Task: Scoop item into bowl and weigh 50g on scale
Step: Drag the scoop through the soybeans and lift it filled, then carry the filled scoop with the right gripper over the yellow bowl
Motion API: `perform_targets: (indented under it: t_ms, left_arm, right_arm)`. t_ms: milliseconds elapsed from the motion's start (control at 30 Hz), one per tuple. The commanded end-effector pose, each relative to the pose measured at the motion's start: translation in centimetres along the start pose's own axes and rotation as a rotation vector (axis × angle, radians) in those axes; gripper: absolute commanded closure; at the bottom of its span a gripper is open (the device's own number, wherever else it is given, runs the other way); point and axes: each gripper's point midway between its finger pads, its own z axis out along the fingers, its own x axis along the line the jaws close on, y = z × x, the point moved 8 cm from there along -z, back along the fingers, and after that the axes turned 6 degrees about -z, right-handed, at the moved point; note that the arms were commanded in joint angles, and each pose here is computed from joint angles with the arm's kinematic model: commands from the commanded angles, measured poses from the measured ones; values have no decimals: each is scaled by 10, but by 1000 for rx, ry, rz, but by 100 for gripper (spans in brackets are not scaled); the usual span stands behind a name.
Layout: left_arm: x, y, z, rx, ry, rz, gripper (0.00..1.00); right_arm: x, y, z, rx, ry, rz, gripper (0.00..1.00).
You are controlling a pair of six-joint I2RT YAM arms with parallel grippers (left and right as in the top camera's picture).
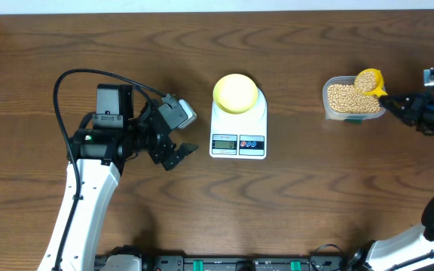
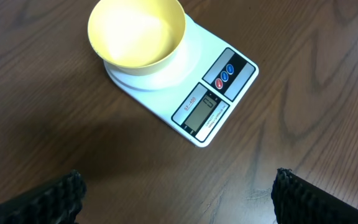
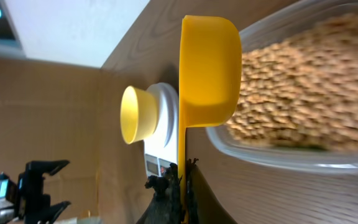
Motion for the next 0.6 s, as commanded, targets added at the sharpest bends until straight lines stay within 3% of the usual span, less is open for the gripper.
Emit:
perform_targets:
  t_ms: [0, 567]
  left_arm:
    - [3, -1, 1, 5, 6, 11, 2]
    - [3, -1, 1, 5, 6, 11, 3]
  right_arm:
    - [20, 0, 13, 13, 88, -61, 99]
    - [89, -7, 105, 187, 282, -152, 99]
